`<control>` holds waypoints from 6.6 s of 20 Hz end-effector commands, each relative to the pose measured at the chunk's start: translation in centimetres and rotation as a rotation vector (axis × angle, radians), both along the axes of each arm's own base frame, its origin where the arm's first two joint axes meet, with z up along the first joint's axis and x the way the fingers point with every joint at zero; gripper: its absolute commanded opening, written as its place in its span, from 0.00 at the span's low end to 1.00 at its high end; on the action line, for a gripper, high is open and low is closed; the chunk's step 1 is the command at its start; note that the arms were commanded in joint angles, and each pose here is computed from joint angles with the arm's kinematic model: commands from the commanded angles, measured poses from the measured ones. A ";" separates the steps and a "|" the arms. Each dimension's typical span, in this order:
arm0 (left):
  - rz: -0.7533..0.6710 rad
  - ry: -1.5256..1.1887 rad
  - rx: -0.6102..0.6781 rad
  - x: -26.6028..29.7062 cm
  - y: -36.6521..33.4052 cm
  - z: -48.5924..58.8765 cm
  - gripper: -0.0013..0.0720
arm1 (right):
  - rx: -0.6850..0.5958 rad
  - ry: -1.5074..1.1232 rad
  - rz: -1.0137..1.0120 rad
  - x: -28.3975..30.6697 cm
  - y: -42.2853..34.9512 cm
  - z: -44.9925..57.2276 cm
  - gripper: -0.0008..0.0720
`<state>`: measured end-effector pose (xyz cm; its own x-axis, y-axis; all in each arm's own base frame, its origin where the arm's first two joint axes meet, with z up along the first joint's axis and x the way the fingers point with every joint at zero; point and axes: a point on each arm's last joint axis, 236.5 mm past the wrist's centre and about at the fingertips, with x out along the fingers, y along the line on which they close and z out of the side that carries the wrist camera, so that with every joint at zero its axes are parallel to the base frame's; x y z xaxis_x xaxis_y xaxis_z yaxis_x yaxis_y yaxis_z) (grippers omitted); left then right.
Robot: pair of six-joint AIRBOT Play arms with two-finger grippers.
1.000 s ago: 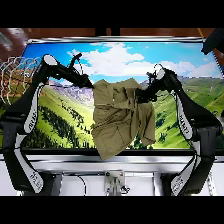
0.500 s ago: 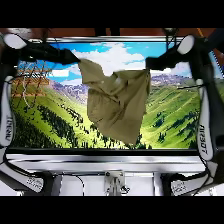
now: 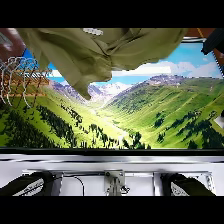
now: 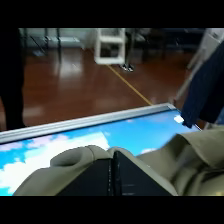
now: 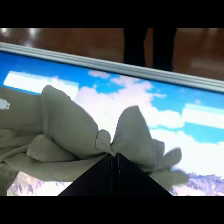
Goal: Fold the shirts.
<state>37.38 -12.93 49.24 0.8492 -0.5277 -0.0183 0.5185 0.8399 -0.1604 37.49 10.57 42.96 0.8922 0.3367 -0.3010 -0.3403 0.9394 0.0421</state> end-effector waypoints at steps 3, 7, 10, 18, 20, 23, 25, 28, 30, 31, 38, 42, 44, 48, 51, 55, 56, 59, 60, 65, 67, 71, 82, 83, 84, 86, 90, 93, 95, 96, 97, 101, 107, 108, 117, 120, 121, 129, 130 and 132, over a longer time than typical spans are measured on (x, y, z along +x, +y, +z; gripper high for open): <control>0.043 0.147 0.084 -5.8 1.2 -2.3 0.10 | 0.066 0.037 -0.047 -8.3 -1.8 1.8 0.12; 0.118 0.293 0.143 -2.1 3.1 -8.2 0.10 | 0.015 0.410 -0.065 -9.2 -1.9 -7.4 0.12; 0.094 0.490 0.162 1.8 2.6 -16.1 0.10 | -0.032 0.651 -0.080 -7.7 -1.8 -16.2 0.12; -0.081 1.017 0.297 7.2 -4.0 -41.4 0.10 | -0.081 0.924 -0.218 -4.2 -3.2 -39.1 0.12; -0.068 1.072 0.257 9.0 -4.9 -45.4 0.10 | -0.108 1.025 -0.230 -4.6 -3.4 -43.2 0.12; -0.091 1.180 0.202 9.4 -5.7 -50.0 0.10 | -0.137 1.132 -0.235 -4.6 -3.4 -47.3 0.14; -0.091 1.212 0.187 9.6 -5.6 -51.4 0.10 | -0.123 1.076 -0.236 -2.8 -3.2 -47.3 0.62; -0.061 1.202 0.164 10.5 -4.2 -51.1 0.29 | -0.078 0.826 -0.212 3.4 -2.3 -42.8 0.70; -0.039 1.182 0.147 11.4 -3.1 -50.2 0.43 | -0.044 0.701 -0.211 7.4 -1.8 -40.7 0.81; -0.032 1.172 0.141 11.8 -2.6 -49.8 0.43 | -0.040 0.710 -0.208 8.6 -1.4 -41.3 0.81; -0.035 1.168 0.139 12.0 -1.2 -47.6 0.43 | -0.114 0.982 -0.036 11.1 1.9 -50.8 0.81; -0.035 1.165 0.138 12.1 -1.2 -47.5 0.42 | -0.199 1.050 0.056 9.9 1.9 -52.4 0.81; -0.035 1.165 0.138 12.1 -1.2 -47.5 0.42 | -0.230 1.067 0.064 9.6 1.5 -53.0 0.81; -0.035 1.165 0.138 12.1 -1.2 -47.5 0.42 | -0.212 1.123 0.030 9.2 1.4 -55.5 0.66; -0.033 1.160 0.137 12.2 -1.2 -47.5 0.42 | -0.223 1.064 0.053 9.8 1.5 -53.3 0.12; -0.029 1.105 0.133 13.3 -1.2 -45.6 0.42 | -0.233 0.811 0.078 11.8 1.7 -42.4 0.12; -0.028 1.079 0.132 13.8 -1.3 -44.5 0.42 | -0.227 0.744 0.083 11.7 1.8 -39.0 0.12; -0.032 0.990 0.132 15.2 -1.4 -40.8 0.42 | -0.165 0.580 0.100 9.6 2.5 -29.6 0.12; -0.035 0.961 0.134 15.4 -1.4 -39.3 0.42 | -0.152 0.545 0.106 8.5 2.6 -27.3 0.12; -0.045 0.908 0.152 15.1 -0.2 -34.9 0.69 | -0.094 0.537 0.178 3.0 3.8 -22.3 0.12; -0.051 0.925 0.169 14.3 0.6 -34.8 0.72 | -0.082 0.548 0.173 2.1 3.7 -21.8 0.12; -0.035 0.964 0.181 13.0 3.5 -34.5 0.72 | -0.072 0.583 0.191 1.1 4.0 -22.0 0.12; 0.247 1.048 0.131 6.3 19.9 -30.5 0.72 | -0.070 0.583 0.189 1.1 4.0 -22.0 0.12; 0.256 1.084 0.136 5.3 20.8 -31.0 0.72 | -0.070 0.583 0.189 1.1 4.0 -22.0 0.12; 0.274 1.113 0.133 4.6 21.8 -31.5 0.72 | -0.070 0.582 0.189 1.1 4.0 -21.9 0.12; 0.298 1.145 0.111 3.7 23.3 -32.3 0.72 | -0.067 0.584 0.192 1.1 4.1 -21.9 0.12; 0.365 1.144 0.235 3.1 26.9 -33.6 0.72 | -0.067 0.587 0.193 1.1 4.1 -22.0 0.12; 0.450 1.146 0.245 4.0 29.8 -34.9 0.75 | -0.052 0.604 0.188 1.2 4.3 -22.4 0.12; 0.465 1.152 0.217 5.7 30.1 -36.7 0.75 | -0.041 0.625 0.179 1.5 4.3 -22.9 0.12; 0.456 1.152 0.222 6.7 29.8 -37.8 0.75 | -0.033 0.639 0.172 1.6 4.4 -23.3 0.12; 0.454 1.162 0.246 7.6 29.6 -39.3 0.75 | -0.027 0.652 0.167 1.8 4.4 -23.7 0.12; 0.422 1.205 0.313 10.3 28.7 -44.8 0.75 | -0.019 0.695 0.155 2.5 4.5 -25.3 0.12; 0.426 1.295 0.251 10.3 29.0 -48.5 0.85 | 0.032 0.731 0.099 2.8 4.3 -25.7 0.12; 0.436 1.297 0.244 10.1 29.3 -48.4 0.84 | 0.037 0.736 0.088 2.8 4.2 -25.7 0.12; 0.480 1.389 0.161 7.8 32.7 -52.1 0.85 | 0.035 0.741 0.063 3.0 3.7 -25.9 0.12; 0.456 1.413 0.154 8.4 32.3 -54.7 0.84 | 0.035 0.742 0.058 3.0 3.7 -25.9 0.12; 0.458 1.413 0.152 8.7 32.4 -55.3 0.84 | 0.037 0.743 0.054 3.0 3.6 -25.9 0.12; 0.394 1.426 0.130 9.7 31.0 -58.9 0.82 | 0.038 0.751 0.015 3.2 3.0 -26.1 0.12; 0.391 1.429 0.130 9.8 30.9 -59.1 0.82 | 0.038 0.751 0.014 3.2 3.0 -26.1 0.12; 0.386 1.435 0.132 9.8 30.7 -59.5 0.69 | 0.038 0.750 0.014 3.2 3.0 -26.1 0.12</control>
